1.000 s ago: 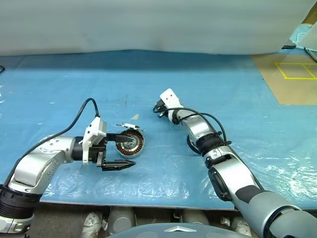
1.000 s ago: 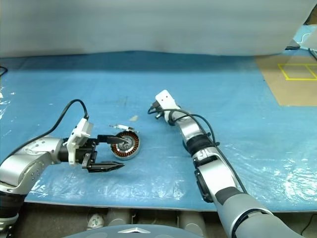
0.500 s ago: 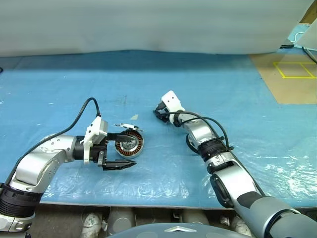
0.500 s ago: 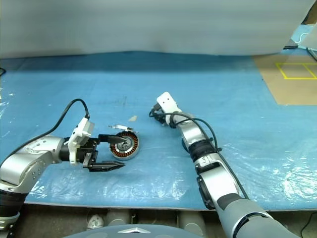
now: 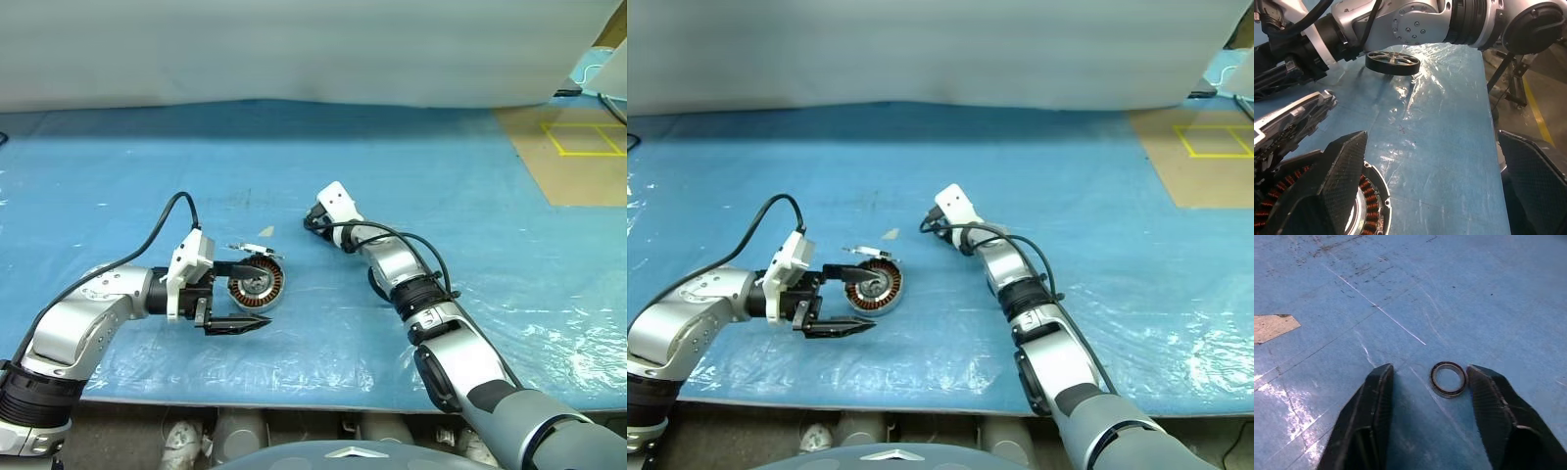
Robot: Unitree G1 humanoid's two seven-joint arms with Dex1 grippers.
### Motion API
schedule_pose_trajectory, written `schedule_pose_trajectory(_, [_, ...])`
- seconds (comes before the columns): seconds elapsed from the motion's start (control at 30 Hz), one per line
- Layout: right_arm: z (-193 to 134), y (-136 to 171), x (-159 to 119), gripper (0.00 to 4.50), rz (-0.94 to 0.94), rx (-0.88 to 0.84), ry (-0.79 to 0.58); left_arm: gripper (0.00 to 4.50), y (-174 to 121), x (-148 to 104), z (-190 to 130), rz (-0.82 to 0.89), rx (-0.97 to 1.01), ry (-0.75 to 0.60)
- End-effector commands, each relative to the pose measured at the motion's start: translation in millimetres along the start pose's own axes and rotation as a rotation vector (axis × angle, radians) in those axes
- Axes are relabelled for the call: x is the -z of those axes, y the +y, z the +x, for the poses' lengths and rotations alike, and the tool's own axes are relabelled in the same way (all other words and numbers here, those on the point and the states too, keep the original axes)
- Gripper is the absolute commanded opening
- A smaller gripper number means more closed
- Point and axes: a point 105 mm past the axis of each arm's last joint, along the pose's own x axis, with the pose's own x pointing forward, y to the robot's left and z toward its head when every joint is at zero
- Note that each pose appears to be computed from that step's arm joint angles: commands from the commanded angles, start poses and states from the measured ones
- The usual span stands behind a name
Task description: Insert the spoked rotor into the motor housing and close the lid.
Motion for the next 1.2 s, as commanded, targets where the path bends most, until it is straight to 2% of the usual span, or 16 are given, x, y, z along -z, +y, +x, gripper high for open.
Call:
schedule_pose_trajectory(0.03, [-1.3, 1.9, 13.8, 0.9, 0.011, -0.005, 0.045, 4.5, -0.5, -6.7, -0.9, 0.034, 0.003, -0.011])
schedule_pose_trajectory(0.07, [-1.4, 2.7, 12.6, 0.59, 0.009, -0.009, 0.042, 4.5, -0.6, -6.7, -1.0, 0.033, 0.003, -0.011])
schedule_pose_trajectory(0.3, [-14.4, 5.7, -8.2, 0.56, -0.068, -0.057, -0.042, 4.5, -2.6, -9.1, -2.2, 0.029, 0.01, -0.017])
schedule_pose_trajectory(0.47, [-67.6, -9.5, -38.1, 0.56, -0.052, -0.103, -0.188, 4.5, -15.0, -16.7, -6.7, 0.028, 0.035, -0.03])
schedule_pose_trajectory(0.6, [-111.0, -10.6, -45.9, 0.56, -0.028, -0.182, -0.219, 4.5, -27.1, -19.2, -9.5, 0.017, 0.063, -0.031])
schedule_pose_trajectory(0.67, [-133.2, 0.7, -44.0, 0.56, -0.016, -0.294, -0.196, 4.5, -28.3, -18.8, -13.4, 0.01, 0.055, -0.027])
schedule_pose_trajectory(0.77, [-164.4, 33.1, -24.2, 0.56, -0.034, -0.53, -0.093, 4.5, -26.0, -11.3, -18.7, -0.009, 0.021, -0.025])
schedule_pose_trajectory(0.97, [-163.8, 44.7, -13.2, 0.56, -0.047, -0.601, -0.026, 4.5, -15.2, 3.5, -22.4, -0.007, -0.096, -0.046])
schedule_pose_trajectory(1.1, [-140.8, 51.8, -22.5, 0.56, -0.054, -0.611, -0.058, 4.5, -13.4, 21.8, -33.4, -0.008, -0.238, -0.049])
schedule_pose_trajectory(1.2, [-130.4, 58.3, -25.8, 0.56, -0.051, -0.644, -0.063, 4.5, -10.8, 25.2, -43.6, -0.027, -0.32, -0.067])
